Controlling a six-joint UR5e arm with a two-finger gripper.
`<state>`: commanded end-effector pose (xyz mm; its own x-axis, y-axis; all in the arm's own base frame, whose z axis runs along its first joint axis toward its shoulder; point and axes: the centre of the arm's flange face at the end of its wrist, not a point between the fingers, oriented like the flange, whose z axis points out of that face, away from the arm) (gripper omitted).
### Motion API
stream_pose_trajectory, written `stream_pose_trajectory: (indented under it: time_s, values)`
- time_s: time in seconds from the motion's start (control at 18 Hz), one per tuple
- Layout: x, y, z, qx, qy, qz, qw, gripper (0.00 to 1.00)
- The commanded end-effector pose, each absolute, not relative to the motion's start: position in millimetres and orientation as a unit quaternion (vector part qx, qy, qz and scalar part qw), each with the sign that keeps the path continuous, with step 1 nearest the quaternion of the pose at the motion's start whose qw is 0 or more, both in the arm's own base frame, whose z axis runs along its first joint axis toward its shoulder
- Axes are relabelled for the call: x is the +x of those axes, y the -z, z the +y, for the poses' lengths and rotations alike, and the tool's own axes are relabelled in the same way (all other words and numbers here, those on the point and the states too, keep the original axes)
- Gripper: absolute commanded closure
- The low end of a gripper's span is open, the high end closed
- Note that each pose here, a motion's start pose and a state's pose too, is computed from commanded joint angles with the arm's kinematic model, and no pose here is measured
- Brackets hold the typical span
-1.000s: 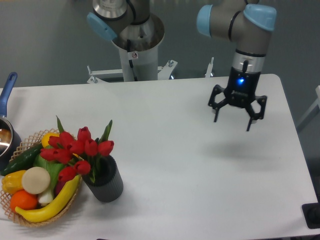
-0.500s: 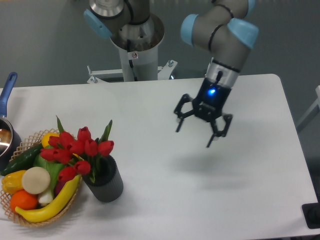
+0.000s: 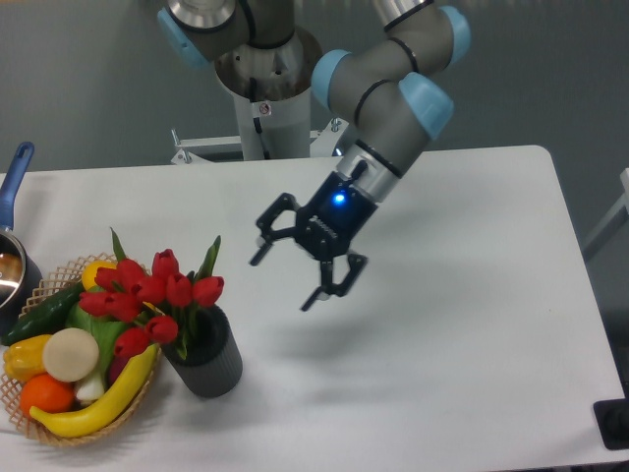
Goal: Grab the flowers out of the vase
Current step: 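Lower the open gripper around the tulip stems above the vase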
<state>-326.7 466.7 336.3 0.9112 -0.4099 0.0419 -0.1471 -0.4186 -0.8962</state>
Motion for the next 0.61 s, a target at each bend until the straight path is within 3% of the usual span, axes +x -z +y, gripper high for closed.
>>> stream_pose_trajectory:
  time_s: [0.61]
  values:
    - [-264,-302,523,-0.815,0.183,0.225,0.502,0.0]
